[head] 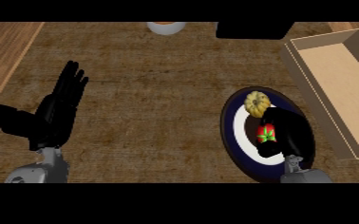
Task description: Pick the tomato from the plate and place it in the cardboard box
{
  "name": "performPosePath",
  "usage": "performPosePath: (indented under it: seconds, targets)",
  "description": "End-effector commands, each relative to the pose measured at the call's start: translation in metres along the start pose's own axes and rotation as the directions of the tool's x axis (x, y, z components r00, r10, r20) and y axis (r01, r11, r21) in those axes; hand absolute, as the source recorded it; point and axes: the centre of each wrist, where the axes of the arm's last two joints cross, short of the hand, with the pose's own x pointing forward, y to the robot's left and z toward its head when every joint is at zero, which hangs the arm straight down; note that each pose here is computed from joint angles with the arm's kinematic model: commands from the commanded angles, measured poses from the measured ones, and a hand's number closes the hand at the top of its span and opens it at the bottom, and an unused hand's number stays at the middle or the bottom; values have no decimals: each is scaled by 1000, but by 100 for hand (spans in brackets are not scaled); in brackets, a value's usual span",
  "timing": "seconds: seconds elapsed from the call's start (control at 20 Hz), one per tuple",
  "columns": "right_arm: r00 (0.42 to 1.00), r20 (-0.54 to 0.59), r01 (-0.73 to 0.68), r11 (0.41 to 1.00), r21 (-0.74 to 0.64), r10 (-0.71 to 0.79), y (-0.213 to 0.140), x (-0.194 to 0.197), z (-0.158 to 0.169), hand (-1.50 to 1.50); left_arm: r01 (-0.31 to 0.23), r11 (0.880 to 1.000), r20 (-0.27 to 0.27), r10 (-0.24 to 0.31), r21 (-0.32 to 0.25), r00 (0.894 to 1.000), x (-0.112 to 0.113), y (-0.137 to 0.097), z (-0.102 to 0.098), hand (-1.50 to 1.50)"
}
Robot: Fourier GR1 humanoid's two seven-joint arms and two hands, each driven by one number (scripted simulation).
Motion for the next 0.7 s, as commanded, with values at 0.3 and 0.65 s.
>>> performPosePath:
  seconds: [0.3, 0.65]
  targets:
    - [840, 535, -103, 995, 3, 86, -15, 138, 22, 150, 11, 1000, -7, -11, 9, 1000, -5, 5, -10, 0]
    - [807, 589, -6, 998, -68, 45, -72, 151, 58, 150, -5, 999, -6, 5, 31, 1000, -2, -3, -2, 0]
